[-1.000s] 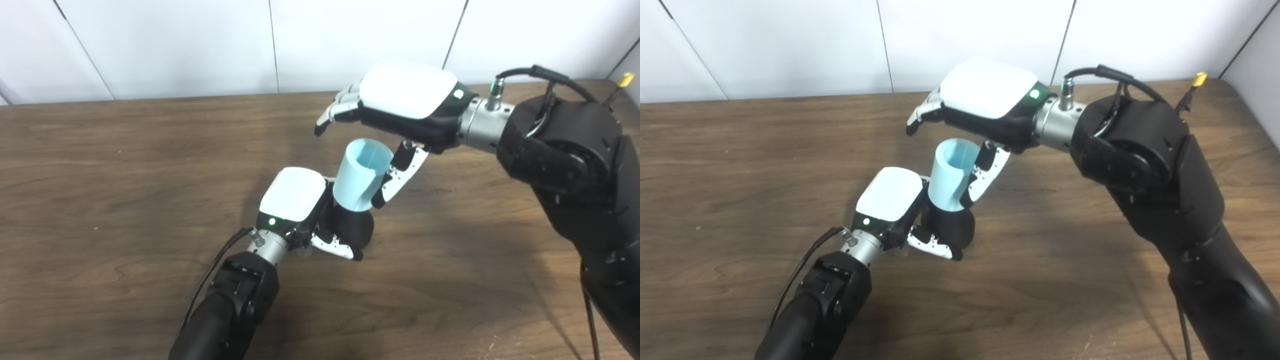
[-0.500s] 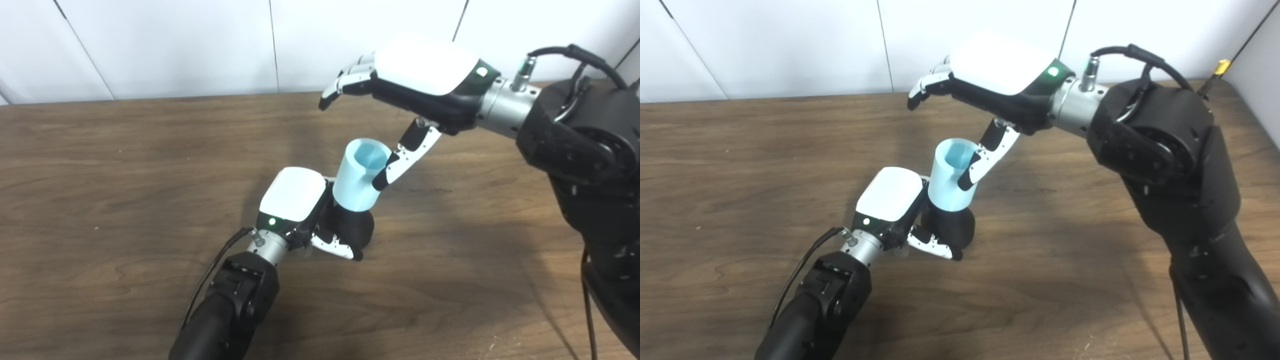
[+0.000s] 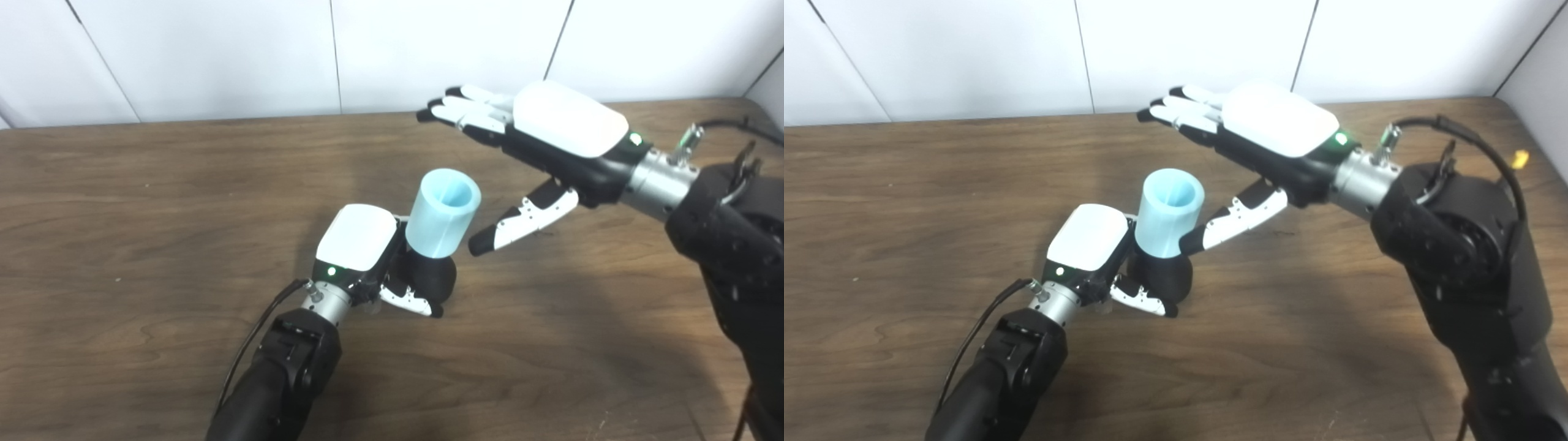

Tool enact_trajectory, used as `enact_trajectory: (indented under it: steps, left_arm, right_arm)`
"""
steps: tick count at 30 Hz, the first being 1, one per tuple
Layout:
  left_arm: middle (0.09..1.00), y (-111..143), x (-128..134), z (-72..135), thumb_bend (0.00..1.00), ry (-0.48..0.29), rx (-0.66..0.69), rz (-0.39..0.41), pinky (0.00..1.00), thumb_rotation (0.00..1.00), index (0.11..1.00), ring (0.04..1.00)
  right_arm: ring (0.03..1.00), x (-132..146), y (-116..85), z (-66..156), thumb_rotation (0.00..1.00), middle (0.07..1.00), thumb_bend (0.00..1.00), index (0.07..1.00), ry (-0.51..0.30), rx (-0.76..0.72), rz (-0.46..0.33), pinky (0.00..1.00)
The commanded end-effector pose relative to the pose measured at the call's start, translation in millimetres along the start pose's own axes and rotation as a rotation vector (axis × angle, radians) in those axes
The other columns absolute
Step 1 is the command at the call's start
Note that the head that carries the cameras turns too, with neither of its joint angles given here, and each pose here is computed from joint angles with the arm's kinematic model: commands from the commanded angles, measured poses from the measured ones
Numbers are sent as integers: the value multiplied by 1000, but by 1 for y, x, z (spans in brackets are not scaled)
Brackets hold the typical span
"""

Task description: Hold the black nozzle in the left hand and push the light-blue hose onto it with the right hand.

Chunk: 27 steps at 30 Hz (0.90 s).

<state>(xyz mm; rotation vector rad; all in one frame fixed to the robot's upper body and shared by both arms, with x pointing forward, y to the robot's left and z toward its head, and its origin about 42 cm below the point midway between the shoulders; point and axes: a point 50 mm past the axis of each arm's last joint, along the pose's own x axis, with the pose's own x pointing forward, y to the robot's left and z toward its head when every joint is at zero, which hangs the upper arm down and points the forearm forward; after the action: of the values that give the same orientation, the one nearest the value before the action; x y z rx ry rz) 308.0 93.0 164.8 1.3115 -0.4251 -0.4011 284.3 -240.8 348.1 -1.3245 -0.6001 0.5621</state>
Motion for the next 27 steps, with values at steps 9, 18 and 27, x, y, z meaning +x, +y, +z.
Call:
enact_trajectory:
  steps: [9,18,27]
  left_arm:
    - [497,13,7,5,524,-26,0,69,461,0,481,550]
    - [500,14,8,5,524,-24,-1,63,463,0,480,554]
    - [496,15,7,5,524,-28,0,64,451,0,481,548]
  right_arm:
    - [1000,-18,15,4,906,1000,670,995,-52,-5,-159,930]
    - [1000,-18,27,16,986,1000,681,1000,-54,5,-151,1000]
    - [1000,-19,32,24,1000,1000,660,1000,-67,-29,-129,975]
